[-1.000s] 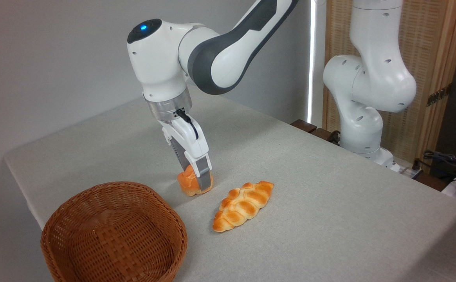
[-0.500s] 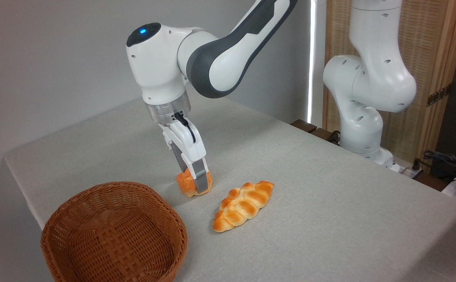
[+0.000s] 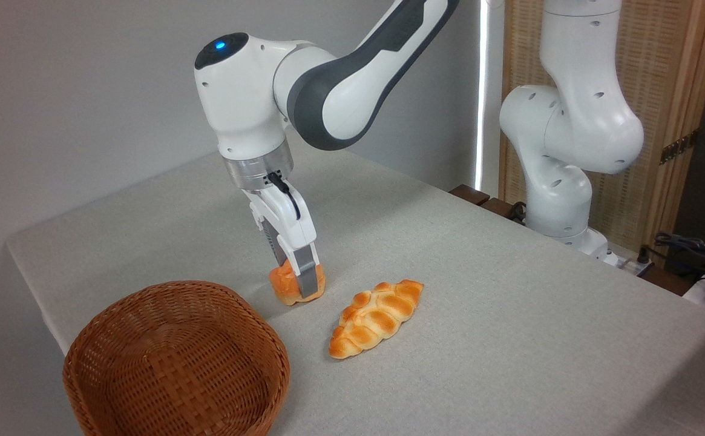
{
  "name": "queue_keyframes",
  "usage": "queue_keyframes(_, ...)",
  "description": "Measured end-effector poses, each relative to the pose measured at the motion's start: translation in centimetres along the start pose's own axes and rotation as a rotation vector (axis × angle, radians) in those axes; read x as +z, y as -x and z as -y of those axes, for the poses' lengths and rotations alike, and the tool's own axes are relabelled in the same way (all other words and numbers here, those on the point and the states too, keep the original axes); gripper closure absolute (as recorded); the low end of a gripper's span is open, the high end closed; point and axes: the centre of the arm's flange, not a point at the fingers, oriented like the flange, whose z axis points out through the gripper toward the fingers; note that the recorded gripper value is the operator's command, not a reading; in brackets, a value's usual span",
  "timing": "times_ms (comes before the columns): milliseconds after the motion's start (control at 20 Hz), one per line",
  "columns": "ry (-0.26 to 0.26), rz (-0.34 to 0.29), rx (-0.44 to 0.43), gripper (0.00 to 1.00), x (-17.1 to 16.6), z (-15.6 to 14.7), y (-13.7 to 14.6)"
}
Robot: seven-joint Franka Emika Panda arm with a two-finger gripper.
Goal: Put bread into the basket
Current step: 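Close the gripper on the orange bun, then lift the orange bun and carry it over the wicker basket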
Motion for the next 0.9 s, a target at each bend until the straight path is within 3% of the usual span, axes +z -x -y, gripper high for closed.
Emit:
queue_keyframes(550, -0.029, -0.036, -0.004, 0.49, -2.1, 0.7, -0.5)
queue_keyframes(600, -0.033, -0.043, -0.005, 0.46, -2.5, 0.8, -0.6)
queue_keyframes(650, -0.039, -0.054, -0.008, 0.27, -3.1, 1.0, -0.7)
queue_keyframes(900, -0.072, -0.127, -0.037, 0.35, -6.8, 2.5, -0.8)
